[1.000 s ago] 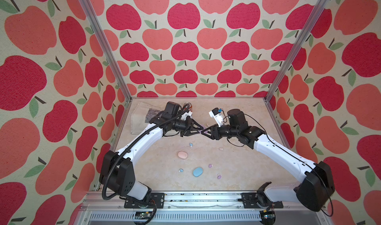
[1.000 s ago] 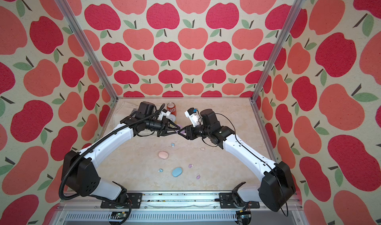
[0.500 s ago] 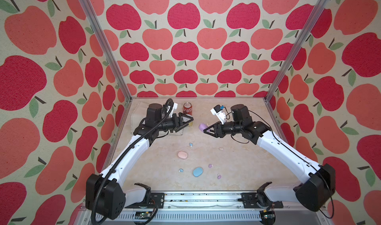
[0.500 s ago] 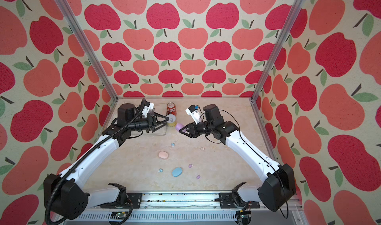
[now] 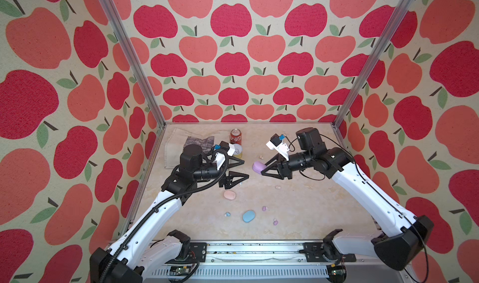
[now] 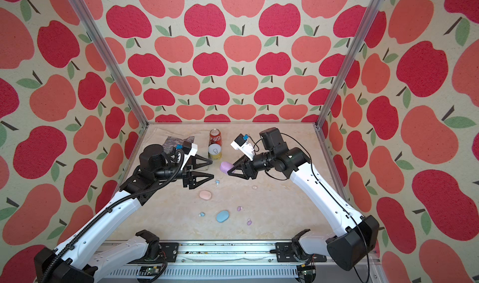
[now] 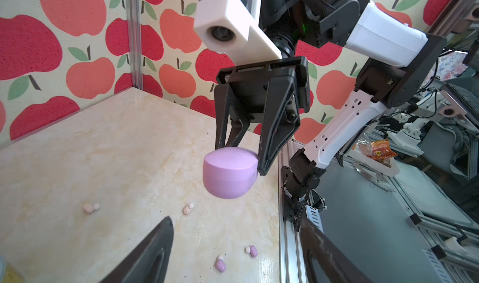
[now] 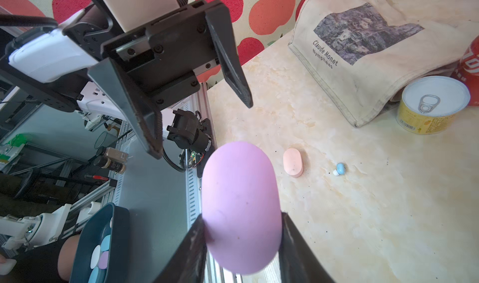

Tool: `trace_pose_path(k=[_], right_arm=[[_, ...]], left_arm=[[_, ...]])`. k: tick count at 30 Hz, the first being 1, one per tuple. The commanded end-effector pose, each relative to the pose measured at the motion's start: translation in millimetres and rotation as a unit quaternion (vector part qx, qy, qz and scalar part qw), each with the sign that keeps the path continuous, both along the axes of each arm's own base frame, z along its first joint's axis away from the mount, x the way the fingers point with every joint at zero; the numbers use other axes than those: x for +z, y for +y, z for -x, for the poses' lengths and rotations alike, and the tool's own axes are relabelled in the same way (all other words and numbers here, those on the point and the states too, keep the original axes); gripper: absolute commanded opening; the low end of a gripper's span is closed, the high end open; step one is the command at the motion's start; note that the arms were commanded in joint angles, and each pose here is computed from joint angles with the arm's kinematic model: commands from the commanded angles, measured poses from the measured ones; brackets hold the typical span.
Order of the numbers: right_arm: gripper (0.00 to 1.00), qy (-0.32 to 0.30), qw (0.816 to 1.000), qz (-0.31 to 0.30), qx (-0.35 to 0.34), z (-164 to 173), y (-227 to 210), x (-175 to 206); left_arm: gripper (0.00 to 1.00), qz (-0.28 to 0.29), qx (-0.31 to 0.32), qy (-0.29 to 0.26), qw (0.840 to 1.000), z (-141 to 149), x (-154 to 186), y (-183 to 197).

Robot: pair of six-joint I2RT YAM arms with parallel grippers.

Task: Insert wireless bluetooth earbuds into charging case
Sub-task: Pass the charging case.

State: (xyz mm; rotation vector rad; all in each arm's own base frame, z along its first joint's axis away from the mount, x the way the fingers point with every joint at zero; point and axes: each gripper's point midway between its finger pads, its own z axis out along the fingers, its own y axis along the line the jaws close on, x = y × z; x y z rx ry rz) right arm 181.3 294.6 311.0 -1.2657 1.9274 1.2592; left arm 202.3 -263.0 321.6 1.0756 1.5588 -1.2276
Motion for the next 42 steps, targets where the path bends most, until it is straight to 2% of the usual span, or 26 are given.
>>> trace_pose_path(k=[1, 8, 21, 34, 42], right_arm=[[0.04, -0.055, 0.997, -0.027, 0.037, 14, -5, 13], [0.03, -0.100, 0.993, -0.045, 0.049, 21, -9, 19], [0.02, -0.108, 0.991, -0.047, 0.058, 23, -1, 20], [0.01, -0.115, 0.991, -0.048, 0.057, 21, 3, 22], [0.02, -0.107, 0.992, -0.042, 0.055, 20, 5, 18]], left_arm=[[0.78, -0.002, -0.060, -0.042, 0.997, 16, 11, -10], [0.76, 0.008, -0.110, -0.065, 0.992, 24, 18, -28], [0.72, 0.018, -0.132, -0.084, 0.987, 27, 25, -41], [0.53, 0.018, -0.144, -0.084, 0.986, 27, 25, -47], [0.34, 0.018, -0.146, -0.086, 0.985, 28, 25, -49]])
